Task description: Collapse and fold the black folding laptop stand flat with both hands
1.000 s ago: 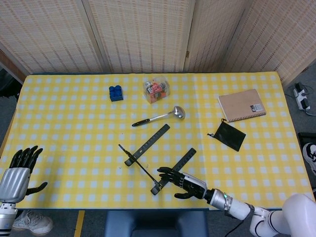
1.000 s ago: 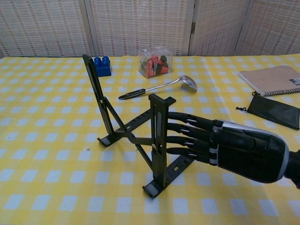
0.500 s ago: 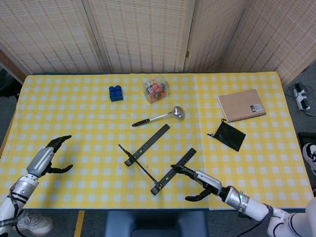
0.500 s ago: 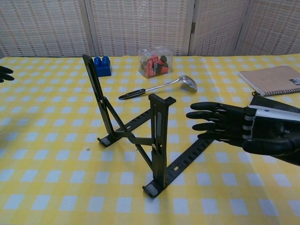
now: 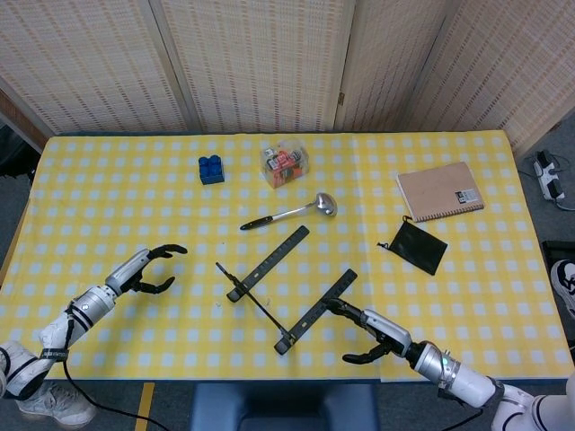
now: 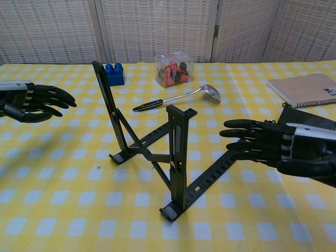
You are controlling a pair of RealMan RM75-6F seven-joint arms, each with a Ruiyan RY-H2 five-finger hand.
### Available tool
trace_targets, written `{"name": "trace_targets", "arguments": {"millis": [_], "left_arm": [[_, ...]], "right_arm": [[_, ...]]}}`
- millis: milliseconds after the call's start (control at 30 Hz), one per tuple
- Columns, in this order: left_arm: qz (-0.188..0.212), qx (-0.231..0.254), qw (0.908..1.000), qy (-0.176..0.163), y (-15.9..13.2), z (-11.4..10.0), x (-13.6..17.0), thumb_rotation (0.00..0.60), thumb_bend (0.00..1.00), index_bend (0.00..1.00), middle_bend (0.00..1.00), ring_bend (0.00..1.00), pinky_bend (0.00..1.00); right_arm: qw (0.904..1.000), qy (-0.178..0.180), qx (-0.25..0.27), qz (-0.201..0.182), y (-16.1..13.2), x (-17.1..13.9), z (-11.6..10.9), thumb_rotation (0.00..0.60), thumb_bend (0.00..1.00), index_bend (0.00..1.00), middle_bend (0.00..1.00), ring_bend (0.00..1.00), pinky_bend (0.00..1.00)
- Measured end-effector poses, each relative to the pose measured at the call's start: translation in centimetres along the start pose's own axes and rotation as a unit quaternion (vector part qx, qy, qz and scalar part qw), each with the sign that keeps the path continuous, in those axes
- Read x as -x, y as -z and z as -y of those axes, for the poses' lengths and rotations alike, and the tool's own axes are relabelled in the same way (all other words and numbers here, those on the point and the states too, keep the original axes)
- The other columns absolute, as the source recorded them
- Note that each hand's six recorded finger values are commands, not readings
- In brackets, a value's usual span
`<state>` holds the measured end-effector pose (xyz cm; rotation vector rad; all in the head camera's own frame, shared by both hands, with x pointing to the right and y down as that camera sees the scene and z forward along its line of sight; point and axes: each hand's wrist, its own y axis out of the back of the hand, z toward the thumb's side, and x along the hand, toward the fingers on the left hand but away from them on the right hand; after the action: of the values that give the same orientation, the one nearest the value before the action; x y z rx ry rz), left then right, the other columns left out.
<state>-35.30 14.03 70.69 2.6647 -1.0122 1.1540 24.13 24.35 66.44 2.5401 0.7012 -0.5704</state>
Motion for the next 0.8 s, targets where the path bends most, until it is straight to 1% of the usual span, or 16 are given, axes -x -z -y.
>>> {"name": "trace_targets", "arguments": {"millis": [200, 433, 567, 700, 800], "left_arm": [[0.023, 0.016, 0.9983, 0.051, -0.8, 2.4, -2.4, 0.600, 0.60, 0.30, 0.25, 0.16, 0.19], [0.053, 0.050, 0.9950, 0.068, -2.1, 3.9, -3.5, 0.600, 0.63, 0.32, 0.25, 0.16, 0.19], [0.079, 0.076, 0.9910, 0.077, -3.1, 4.8, -4.1, 0.600, 0.64, 0.30, 0.25, 0.16, 0.19], [0.094, 0.082, 0.9879, 0.092, -3.9, 5.7, -4.6, 0.600, 0.67, 0.30, 0.25, 0.15, 0.19], [0.097, 0.085, 0.9866, 0.100, -4.3, 6.1, -5.0, 0.600, 0.71, 0.31, 0.26, 0.16, 0.19]], "right_arm": [[1.0000, 0.006, 0.003, 0.004, 0.2, -0.2, -0.1, 0.455, 0.25, 0.00, 0.00, 0.03, 0.00], [0.9999, 0.012, 0.009, 0.005, 0.3, -0.3, -0.3, 0.453, 0.25, 0.00, 0.00, 0.03, 0.00], [0.9998, 0.014, 0.011, 0.005, 0.3, -0.4, -0.4, 0.454, 0.25, 0.00, 0.00, 0.03, 0.00], [0.9998, 0.016, 0.013, 0.006, 0.4, -0.5, -0.4, 0.455, 0.25, 0.00, 0.00, 0.03, 0.00], [0.9997, 0.018, 0.014, 0.007, 0.5, -0.5, -0.4, 0.456, 0.25, 0.00, 0.00, 0.03, 0.00]]}}
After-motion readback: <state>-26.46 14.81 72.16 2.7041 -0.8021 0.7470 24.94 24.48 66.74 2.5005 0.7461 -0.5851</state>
